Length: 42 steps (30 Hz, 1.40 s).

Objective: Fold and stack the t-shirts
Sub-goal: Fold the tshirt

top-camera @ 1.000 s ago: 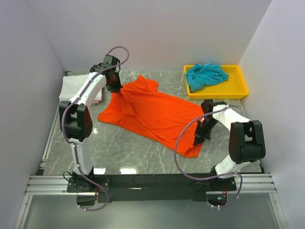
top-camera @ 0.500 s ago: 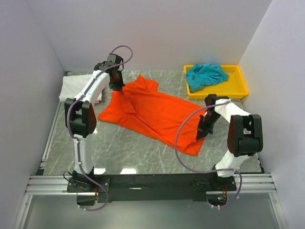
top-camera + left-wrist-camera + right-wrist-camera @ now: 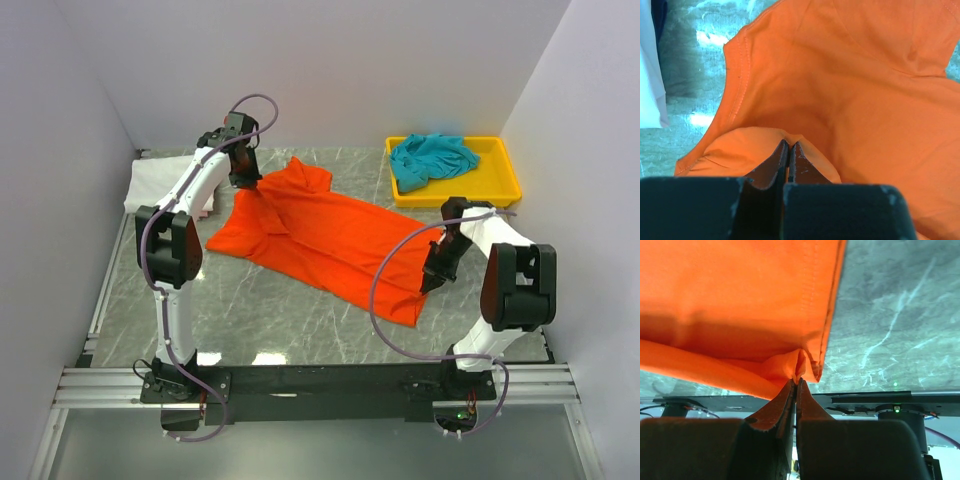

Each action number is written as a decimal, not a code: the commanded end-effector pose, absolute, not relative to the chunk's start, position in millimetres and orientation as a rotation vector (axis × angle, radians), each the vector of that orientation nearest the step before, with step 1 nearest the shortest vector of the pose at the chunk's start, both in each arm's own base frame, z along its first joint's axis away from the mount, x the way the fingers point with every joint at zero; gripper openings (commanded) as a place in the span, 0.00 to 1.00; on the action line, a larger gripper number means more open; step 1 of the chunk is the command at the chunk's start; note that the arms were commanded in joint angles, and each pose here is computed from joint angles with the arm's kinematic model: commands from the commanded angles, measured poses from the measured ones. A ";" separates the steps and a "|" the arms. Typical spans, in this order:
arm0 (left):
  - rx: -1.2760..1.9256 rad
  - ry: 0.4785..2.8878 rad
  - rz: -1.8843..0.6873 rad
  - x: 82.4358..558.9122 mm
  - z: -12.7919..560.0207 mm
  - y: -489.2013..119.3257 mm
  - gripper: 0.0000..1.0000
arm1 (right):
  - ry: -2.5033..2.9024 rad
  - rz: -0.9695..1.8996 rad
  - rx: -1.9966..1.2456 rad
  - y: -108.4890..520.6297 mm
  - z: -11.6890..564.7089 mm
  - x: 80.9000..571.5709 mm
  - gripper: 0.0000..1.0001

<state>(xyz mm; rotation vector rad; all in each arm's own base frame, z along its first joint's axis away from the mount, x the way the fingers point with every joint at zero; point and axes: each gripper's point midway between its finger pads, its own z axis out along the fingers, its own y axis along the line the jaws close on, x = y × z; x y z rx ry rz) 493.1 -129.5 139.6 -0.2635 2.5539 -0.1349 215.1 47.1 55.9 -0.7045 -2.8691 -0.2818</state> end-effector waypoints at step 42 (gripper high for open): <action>-0.456 2.487 -0.364 422.3 126.0 -74.1 0.62 | -2.939 -0.302 -0.672 61.1 59.5 180.1 0.53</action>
